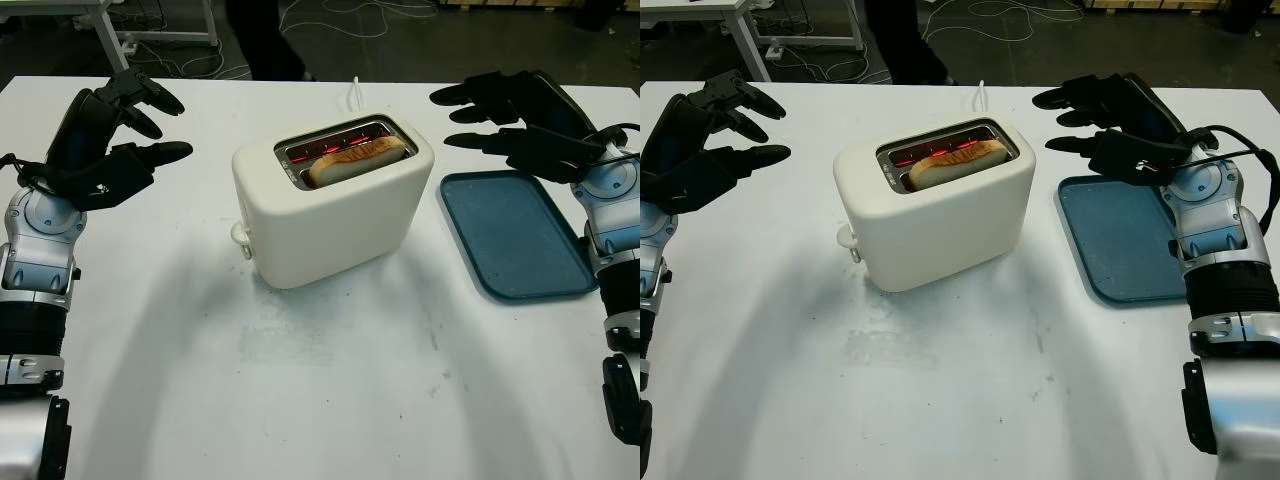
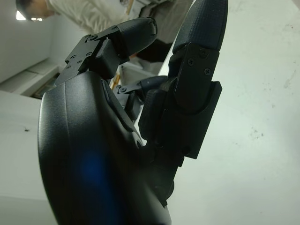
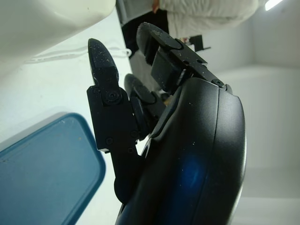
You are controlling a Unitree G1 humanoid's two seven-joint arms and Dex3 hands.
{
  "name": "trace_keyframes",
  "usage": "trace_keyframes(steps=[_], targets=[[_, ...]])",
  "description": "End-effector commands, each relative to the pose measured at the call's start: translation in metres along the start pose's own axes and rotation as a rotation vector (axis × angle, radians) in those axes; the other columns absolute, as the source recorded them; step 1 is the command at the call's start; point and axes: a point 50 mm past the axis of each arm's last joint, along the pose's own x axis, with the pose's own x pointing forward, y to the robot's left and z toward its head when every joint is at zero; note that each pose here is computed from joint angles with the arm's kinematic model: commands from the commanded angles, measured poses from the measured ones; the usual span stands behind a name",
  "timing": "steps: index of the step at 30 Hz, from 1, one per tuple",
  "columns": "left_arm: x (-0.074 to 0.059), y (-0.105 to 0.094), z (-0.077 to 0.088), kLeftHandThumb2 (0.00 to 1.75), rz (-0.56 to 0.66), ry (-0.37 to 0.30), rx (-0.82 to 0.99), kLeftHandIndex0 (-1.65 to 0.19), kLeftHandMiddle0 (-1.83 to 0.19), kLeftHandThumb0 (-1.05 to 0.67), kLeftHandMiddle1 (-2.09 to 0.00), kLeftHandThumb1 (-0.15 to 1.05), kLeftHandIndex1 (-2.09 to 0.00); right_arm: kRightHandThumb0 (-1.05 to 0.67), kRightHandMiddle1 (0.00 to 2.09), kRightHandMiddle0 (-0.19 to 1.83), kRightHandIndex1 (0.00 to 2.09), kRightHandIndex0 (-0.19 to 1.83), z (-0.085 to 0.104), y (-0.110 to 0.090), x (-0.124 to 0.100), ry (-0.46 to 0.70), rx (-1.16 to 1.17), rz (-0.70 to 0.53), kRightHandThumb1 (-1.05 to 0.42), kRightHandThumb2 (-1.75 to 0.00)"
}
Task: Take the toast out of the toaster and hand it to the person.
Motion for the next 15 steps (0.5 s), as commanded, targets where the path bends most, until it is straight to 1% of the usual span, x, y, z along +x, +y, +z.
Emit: trace_keyframes(steps=[1, 11, 15], targets=[[-0.0004, 0.0, 0.0015, 0.03, 0.005, -0.008, -0.005, -0.35, -0.41, -0.88, -1.36, 0.91, -1.23, -0.38, 0.0, 0.74, 0.01, 0.82, -0.0021, 0.0015, -0.0009, 0.012, 0.009, -0.008, -0.92, -0.01], [-0.0004, 0.0008, 0.0031, 0.03, 0.006, -0.015, 0.013, -0.34, -0.42, -0.88, -1.36, 0.92, -1.24, -0.41, 0.01, 0.76, 0.01, 0.82, -0.0031, 0.0013, -0.0006, 0.007, 0.014, -0.018, -0.92, -0.02], [-0.0007, 0.0002, 0.0018, 0.03, 0.006, -0.014, 0.001, -0.34, -0.41, -0.89, -1.36, 0.92, -1.23, -0.39, 0.01, 0.75, 0.01, 0.81, -0.0037, -0.0005, -0.003, 0.002, 0.009, -0.018, -0.92, -0.02]])
